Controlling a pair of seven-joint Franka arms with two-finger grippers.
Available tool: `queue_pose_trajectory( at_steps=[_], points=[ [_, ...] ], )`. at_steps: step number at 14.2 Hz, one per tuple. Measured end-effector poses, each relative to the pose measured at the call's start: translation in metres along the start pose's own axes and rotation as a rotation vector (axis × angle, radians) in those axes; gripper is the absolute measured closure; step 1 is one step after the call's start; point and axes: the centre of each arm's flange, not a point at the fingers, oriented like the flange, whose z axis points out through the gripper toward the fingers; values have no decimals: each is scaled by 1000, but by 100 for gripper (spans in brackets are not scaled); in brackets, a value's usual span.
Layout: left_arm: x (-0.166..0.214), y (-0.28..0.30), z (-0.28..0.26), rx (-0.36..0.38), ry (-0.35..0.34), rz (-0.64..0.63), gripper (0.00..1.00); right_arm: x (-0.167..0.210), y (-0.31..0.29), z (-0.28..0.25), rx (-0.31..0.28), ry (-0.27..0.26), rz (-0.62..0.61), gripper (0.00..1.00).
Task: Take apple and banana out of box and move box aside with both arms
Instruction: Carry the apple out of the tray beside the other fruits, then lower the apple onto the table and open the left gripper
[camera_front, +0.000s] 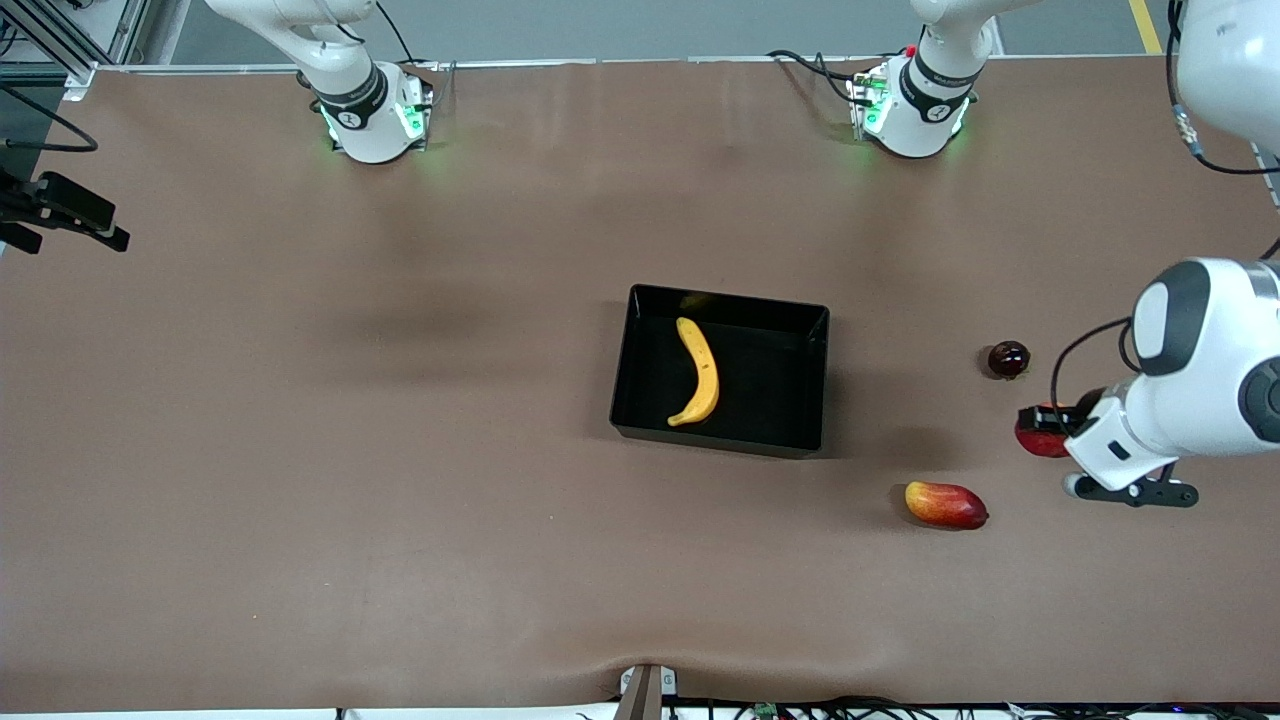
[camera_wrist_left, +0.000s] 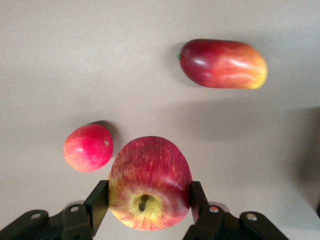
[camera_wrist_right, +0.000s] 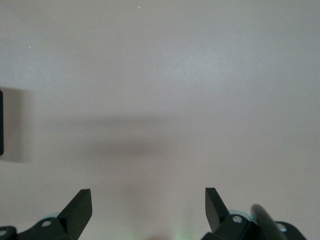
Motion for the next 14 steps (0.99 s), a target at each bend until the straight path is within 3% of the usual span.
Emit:
queue_pose_trajectory(
  at_steps=[3, 8, 14],
  points=[
    [16, -36, 46, -26, 41, -45, 30, 11, 1, 18, 1, -35, 2, 0],
    [45, -71, 80, -50, 157, -99, 30, 13, 3, 20, 1, -39, 4, 0],
    [62, -74, 115, -1, 191, -104, 30, 15, 15, 25, 4, -44, -20, 0]
  ],
)
